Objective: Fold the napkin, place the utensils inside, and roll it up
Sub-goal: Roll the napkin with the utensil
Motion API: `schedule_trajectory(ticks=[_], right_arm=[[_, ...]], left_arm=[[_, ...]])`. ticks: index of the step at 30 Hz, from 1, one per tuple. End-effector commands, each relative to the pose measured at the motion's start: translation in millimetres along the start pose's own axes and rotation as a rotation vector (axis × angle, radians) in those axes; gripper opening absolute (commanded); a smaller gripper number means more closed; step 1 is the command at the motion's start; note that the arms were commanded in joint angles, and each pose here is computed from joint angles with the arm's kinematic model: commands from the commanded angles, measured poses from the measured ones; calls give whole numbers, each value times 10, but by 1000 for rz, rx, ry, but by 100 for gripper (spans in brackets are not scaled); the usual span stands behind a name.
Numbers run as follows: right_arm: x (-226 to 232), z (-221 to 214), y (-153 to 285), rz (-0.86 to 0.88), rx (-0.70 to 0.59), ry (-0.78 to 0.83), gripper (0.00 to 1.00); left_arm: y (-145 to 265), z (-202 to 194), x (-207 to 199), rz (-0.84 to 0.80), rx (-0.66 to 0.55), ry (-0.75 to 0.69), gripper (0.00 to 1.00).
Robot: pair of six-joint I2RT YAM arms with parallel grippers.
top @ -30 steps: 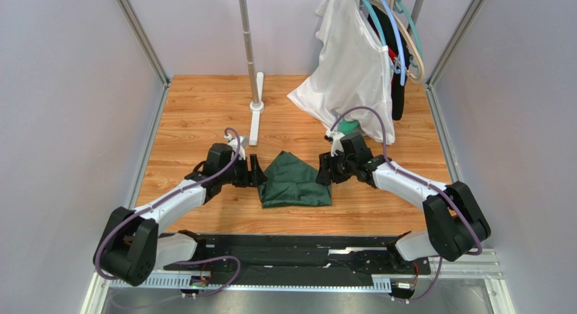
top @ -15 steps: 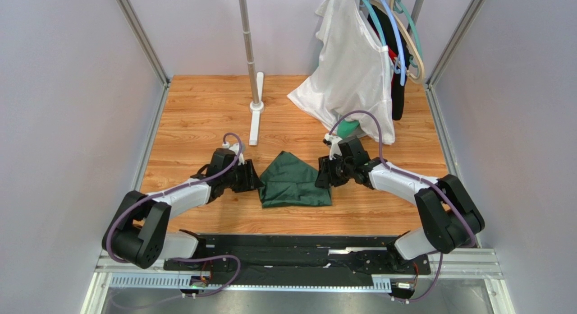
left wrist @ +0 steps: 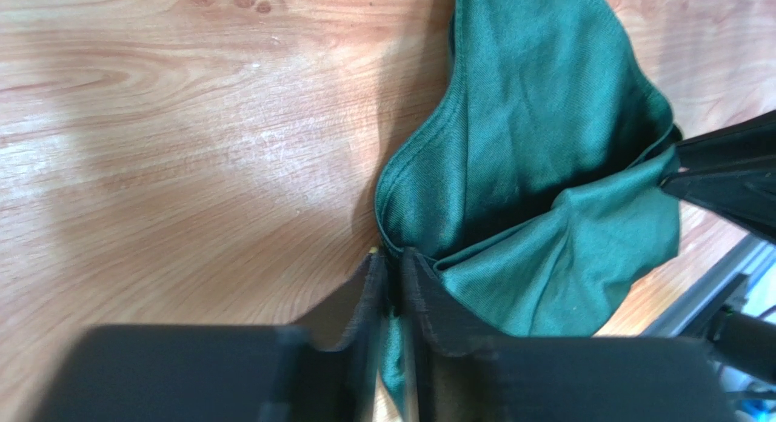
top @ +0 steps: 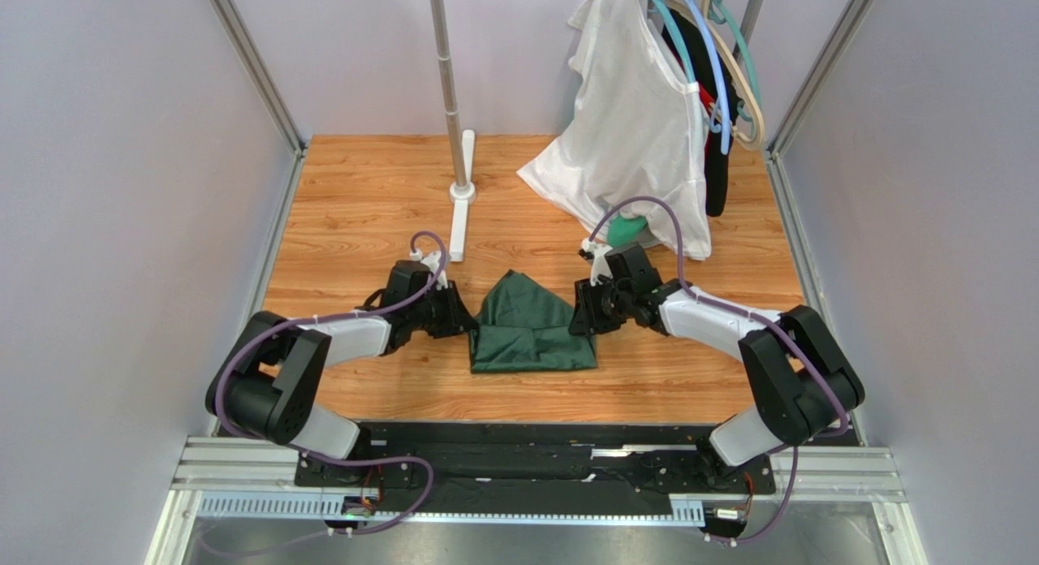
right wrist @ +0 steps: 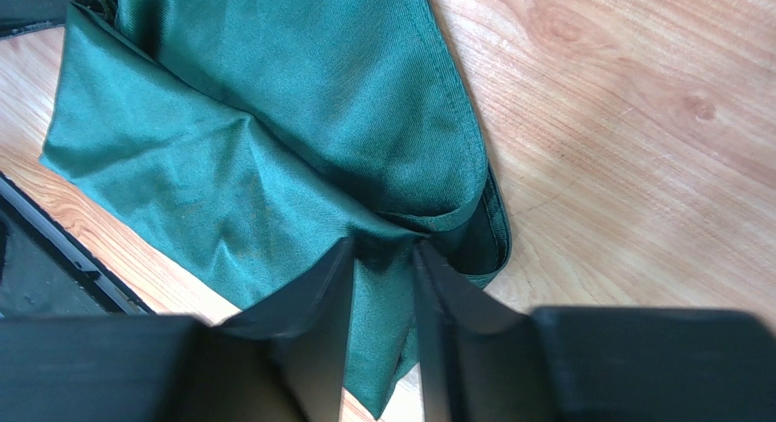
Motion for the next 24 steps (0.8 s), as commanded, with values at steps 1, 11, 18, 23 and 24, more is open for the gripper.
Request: schedule_trajectory(ticks=[1,11,18,23,24], right_arm=[[53,135,29,8,-42,19,28],[151,267,141,52,-109,65,0],[213,233,208,139,-143,138,0],[252,82,242,209,-144,217,0],[277,62,265,236,-140,242,0]], left_arm=[[-38,-107,78,32,57,21,12],[-227,79,67,28,46,23,0],[-447,378,80,45,3,33,0],[-442,518,50,52,-28,27,0],[-442,505,58,59,-7,22,0]])
Point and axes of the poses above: each gripper's point midway between its finger pads, its own y axis back along the fingers, its own x axis along the line the jaws close on, z = x × y, the point moved 10 cm from there along y, back along the fingers, and after that the axes turned 7 degrees about -y, right-handed, at the moved point
